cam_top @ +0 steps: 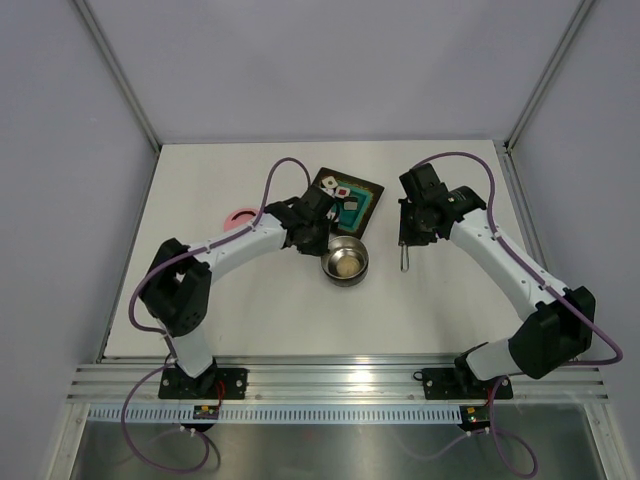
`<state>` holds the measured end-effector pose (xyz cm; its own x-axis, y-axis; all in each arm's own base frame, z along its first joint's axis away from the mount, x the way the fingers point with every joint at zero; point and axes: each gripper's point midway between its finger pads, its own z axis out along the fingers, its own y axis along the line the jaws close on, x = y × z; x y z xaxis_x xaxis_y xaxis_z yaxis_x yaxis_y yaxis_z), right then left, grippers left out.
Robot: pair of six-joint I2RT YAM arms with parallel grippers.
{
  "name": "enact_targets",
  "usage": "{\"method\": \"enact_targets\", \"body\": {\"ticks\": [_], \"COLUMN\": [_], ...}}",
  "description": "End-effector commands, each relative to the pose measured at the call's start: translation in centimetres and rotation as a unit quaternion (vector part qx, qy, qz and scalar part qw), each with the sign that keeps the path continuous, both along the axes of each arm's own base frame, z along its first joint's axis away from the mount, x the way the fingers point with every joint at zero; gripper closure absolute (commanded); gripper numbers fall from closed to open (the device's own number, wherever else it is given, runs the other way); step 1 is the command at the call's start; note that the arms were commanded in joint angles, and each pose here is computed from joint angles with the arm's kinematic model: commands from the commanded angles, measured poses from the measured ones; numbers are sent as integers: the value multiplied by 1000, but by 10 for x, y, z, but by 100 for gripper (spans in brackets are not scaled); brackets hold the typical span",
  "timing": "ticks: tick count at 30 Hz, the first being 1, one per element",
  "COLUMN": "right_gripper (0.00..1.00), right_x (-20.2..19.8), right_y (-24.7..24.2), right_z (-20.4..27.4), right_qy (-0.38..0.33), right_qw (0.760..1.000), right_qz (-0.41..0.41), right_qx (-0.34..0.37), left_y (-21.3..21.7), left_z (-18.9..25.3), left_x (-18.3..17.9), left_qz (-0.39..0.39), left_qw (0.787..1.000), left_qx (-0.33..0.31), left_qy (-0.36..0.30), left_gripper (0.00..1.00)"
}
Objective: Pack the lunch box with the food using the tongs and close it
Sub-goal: Move the packing box to the center of the board.
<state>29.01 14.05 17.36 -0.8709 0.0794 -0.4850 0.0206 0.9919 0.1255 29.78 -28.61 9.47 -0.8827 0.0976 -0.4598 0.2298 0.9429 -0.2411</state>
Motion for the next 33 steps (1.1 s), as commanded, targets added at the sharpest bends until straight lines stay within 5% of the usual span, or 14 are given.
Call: {"method": "enact_targets", "body": {"ticks": [1, 9, 10, 18, 24, 33], "right_gripper": [100, 100, 100, 99, 95, 75], "right_x": [6, 7, 7, 16, 34, 47], "right_y": [4, 5, 6, 14, 38, 65], "right_z": [-1, -2, -3, -2, 5, -3], "right_qy": [-8, -7, -7, -10, -10, 35], "right_qw": [1000, 1000, 1000, 1000, 997, 989], "right_qz": [6, 5, 6, 19, 57, 124], "right_qx": [8, 11, 11, 19, 45, 65], "left_y": [4, 6, 5, 1, 11, 63], "left_z": [15, 3, 3, 2, 39, 109], "left_x": [18, 22, 23, 23, 26, 39], "left_qz": [6, -6, -7, -9, 6, 71], "left_qw": [999, 998, 998, 998, 997, 991], "left_qx": [28, 63, 63, 56, 49, -15], "left_qy": [-34, -19, -19, -20, -60, -112], "left_gripper": [100, 94, 84, 60, 51, 45]}}
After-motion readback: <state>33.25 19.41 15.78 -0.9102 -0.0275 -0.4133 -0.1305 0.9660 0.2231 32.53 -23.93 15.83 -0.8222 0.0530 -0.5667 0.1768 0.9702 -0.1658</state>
